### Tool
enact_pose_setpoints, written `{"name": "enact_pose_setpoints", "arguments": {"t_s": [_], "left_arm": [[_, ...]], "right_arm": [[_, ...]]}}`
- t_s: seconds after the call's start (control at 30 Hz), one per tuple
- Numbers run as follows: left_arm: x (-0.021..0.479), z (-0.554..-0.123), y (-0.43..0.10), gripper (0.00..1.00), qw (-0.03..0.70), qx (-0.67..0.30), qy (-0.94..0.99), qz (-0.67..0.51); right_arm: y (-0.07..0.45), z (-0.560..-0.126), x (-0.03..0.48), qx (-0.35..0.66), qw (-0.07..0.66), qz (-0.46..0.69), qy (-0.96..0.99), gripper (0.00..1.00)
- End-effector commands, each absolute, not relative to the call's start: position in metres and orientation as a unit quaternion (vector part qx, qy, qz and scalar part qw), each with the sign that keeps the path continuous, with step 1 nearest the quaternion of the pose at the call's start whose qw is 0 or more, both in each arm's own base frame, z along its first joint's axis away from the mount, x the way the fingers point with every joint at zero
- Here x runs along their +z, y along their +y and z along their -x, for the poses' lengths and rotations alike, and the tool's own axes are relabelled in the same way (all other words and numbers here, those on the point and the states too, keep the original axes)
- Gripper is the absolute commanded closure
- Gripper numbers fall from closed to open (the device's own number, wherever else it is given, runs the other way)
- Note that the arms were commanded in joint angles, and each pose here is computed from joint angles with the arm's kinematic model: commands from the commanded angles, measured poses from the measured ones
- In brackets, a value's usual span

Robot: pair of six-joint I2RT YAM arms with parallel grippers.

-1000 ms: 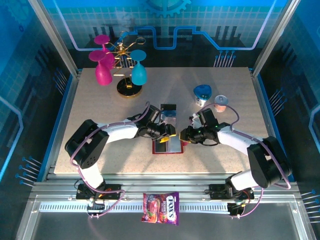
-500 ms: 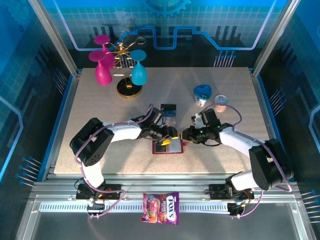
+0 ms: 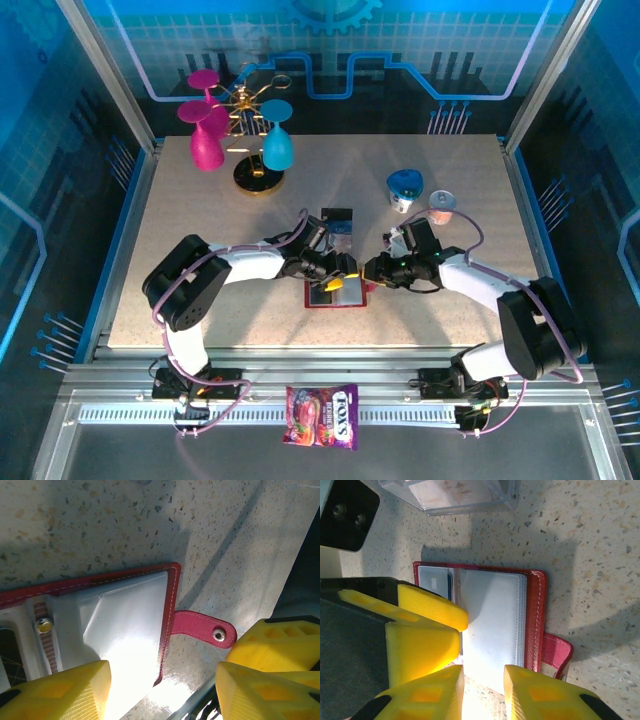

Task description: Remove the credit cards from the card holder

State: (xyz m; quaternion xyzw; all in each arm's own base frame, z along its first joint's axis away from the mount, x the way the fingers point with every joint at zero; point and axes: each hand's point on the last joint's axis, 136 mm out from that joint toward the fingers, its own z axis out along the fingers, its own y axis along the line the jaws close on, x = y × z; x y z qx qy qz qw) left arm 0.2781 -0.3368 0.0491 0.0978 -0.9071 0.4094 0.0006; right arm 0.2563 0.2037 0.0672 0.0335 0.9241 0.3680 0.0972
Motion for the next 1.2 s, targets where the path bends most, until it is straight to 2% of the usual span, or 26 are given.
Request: {"name": "enact_pose_setpoints", "arguments": {"t_s": [0.0,0.87,1.17], "left_arm": [[0.056,-0.277,-0.340,0.41,-0.001,0.417,-0.904,-0.093],[0.059,-0.268,-0.286,0.43,-0.041,0.409,-0.902,-0.135],[0.053,-0.261,-0.262,0.47,-0.047,0.400,-0.902,-0.153]], "right_arm": [[0.205,-0.257,0.065,0.379,0.087,-0.037,0.921,0.71],[0.256,-0.258,0.062,0.383,0.051,0.010,0.922,0.73],[0.281,-0.256,0.060,0.378,0.038,0.033,0.925,0.75]]}}
